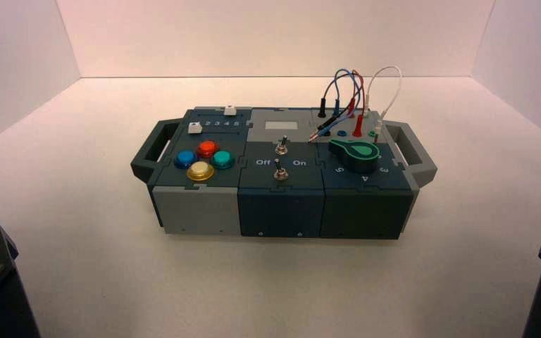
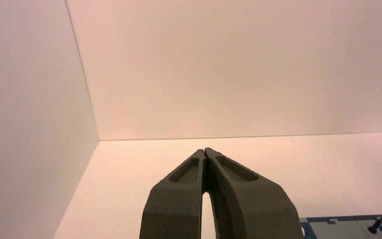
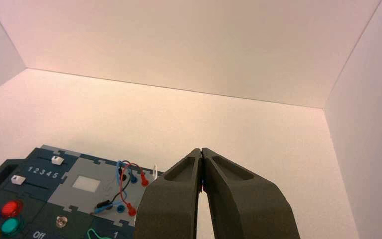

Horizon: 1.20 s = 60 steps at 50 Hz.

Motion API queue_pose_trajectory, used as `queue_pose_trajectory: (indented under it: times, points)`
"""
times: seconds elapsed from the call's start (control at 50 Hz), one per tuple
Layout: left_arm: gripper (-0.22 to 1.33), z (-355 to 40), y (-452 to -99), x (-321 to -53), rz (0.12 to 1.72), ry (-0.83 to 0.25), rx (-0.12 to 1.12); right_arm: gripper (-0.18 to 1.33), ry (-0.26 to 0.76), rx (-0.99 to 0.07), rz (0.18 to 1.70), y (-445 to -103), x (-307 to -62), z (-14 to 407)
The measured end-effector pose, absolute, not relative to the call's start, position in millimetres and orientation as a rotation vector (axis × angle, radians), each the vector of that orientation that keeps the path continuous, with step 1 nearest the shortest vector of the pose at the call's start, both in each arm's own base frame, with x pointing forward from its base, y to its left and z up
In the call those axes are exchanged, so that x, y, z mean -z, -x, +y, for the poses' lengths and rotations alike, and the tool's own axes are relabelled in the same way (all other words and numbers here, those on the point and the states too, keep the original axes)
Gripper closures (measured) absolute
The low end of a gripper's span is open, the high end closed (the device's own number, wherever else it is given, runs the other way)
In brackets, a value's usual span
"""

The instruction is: Push the blue button with the right gripper.

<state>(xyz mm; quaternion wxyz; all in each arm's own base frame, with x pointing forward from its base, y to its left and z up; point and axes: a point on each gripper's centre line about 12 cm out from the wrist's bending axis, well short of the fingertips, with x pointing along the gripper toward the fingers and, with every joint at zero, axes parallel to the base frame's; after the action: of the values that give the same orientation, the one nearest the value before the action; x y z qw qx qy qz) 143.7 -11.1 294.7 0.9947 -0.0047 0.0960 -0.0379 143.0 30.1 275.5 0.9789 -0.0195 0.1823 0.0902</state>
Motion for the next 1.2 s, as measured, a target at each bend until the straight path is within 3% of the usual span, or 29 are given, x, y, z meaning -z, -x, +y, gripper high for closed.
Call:
queue_pose_trajectory:
  times: [0.42,0.64,1.2]
  points:
    - [1.27,-11,-144,-294,0.198,0.009,0.076,1.29,0.030,-0.183,0.378,-143,-275,30]
    - [1.27,-11,-148,-285,0.275,0.006,0.075,1.29,0.032,-0.203,0.467,-148,-265,36]
    - [1.27,-46,-176,-243,0.718,-0.075,0.243,1.29,0.150,-0.517,0.761,-166,-240,117]
